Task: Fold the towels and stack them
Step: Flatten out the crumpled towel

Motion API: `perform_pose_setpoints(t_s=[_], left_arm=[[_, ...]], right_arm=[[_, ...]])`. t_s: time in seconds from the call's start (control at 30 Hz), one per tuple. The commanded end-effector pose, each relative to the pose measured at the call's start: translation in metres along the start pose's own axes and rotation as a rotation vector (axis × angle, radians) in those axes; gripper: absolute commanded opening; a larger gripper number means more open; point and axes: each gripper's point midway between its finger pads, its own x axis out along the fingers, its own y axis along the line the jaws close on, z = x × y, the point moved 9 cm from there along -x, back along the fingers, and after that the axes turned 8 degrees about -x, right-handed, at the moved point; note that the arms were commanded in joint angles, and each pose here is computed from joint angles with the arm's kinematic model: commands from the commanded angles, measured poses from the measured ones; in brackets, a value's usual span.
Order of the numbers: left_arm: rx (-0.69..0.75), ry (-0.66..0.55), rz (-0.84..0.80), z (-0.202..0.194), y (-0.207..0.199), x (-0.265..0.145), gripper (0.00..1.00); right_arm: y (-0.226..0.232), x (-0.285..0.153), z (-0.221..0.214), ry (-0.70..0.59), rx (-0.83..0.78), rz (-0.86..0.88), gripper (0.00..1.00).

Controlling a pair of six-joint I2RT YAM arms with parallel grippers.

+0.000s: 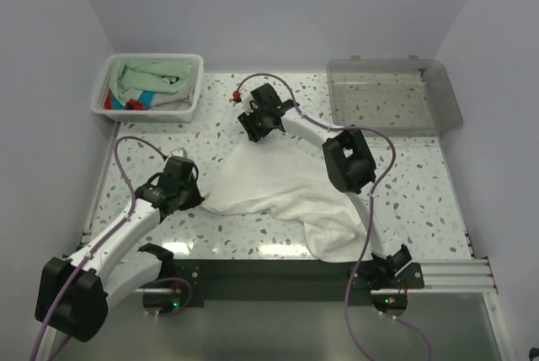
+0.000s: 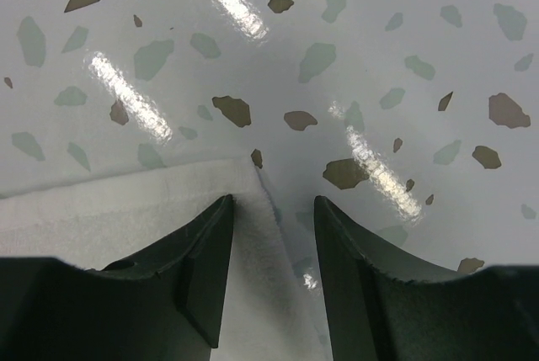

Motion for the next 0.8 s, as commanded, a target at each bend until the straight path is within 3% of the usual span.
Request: perform_pose_setpoints(t_s=[0.0, 0.43, 0.47, 0.57, 0.77], left_arm=[[-0.027, 0.005, -0.003, 0.0, 0.0, -0.001, 0.0], [-0.004, -0.059, 0.072, 0.013, -0.002, 0.012, 0.0], [0.003, -0.073, 0.072, 0.018, -0.005, 0.013, 0.0], [0.006, -0.116, 0.097, 0.032, -0.008, 0.022, 0.0], [0.006, -0.193, 0.071, 0.085, -0.028, 0.051, 0.0]], right_arm=[[-0.002, 0.008, -0.009, 0.05, 0.001, -0.022, 0.47], [0.001, 0.011, -0.039, 0.28, -0.013, 0.117, 0.32], [-0.001, 0.01, -0.04, 0.288, -0.006, 0.113, 0.26], [-0.012, 0.003, -0.047, 0.297, 0.041, 0.106, 0.17], [-0.047, -0.04, -0.026, 0.173, 0.124, -0.024, 0.0]])
